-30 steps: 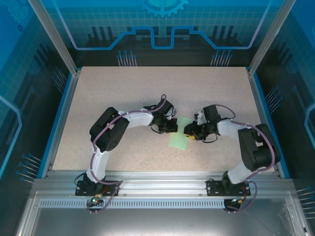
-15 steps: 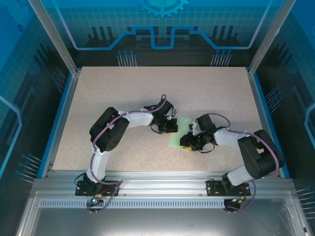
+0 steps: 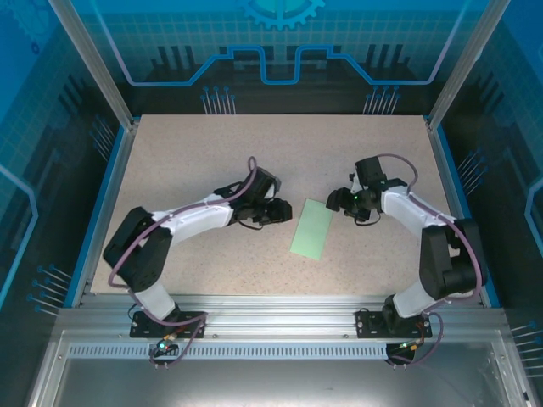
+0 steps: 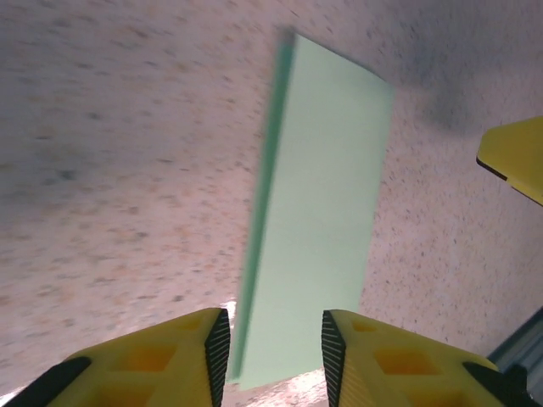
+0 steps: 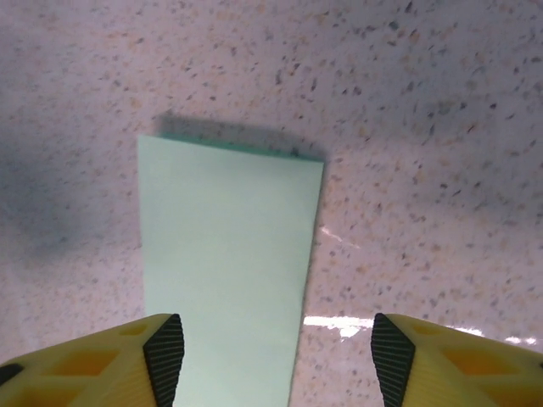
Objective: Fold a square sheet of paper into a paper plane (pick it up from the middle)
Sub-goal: Fold the square sheet of paper in half at the center of the table, then pick up the paper from the center of the table.
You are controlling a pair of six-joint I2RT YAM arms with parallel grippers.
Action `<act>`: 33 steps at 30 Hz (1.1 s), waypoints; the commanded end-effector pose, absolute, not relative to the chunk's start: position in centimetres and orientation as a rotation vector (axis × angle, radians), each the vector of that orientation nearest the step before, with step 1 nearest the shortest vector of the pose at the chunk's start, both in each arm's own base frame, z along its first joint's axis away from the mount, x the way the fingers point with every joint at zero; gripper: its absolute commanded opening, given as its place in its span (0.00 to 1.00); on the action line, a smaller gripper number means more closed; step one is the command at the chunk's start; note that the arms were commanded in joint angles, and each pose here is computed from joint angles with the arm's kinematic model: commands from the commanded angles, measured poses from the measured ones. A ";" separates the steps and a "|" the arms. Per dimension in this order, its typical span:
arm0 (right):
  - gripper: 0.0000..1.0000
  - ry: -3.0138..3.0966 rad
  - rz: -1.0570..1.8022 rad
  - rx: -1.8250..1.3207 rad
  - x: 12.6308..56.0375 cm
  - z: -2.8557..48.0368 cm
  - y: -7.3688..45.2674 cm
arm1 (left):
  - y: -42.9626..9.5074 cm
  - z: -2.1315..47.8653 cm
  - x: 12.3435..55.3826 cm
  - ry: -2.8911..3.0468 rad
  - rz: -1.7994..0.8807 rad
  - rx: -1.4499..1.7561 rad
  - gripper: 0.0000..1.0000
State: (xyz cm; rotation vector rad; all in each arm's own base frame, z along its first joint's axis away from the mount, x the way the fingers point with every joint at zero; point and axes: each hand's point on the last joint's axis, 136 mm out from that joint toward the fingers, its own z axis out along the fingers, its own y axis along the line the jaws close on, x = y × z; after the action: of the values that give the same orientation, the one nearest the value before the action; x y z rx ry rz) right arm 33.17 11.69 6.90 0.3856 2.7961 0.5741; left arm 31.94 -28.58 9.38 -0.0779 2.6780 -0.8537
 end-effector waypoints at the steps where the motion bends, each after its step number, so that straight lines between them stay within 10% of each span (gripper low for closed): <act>1: 0.66 2.899 0.458 0.359 32.8 5.4 11.6 | -25.8 8.4 32.5 2.651 -0.789 -0.216 0.41; 33: 0.69 2.957 0.672 0.076 35.2 3.6 20.0 | -25.8 7.3 31.3 2.698 -0.844 -0.208 0.46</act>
State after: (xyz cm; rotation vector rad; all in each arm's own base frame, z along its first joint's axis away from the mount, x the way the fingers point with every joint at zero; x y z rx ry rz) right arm 34.91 18.21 3.37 0.1622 2.9577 0.5842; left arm 31.72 -25.20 7.33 -0.2036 2.6917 -0.7828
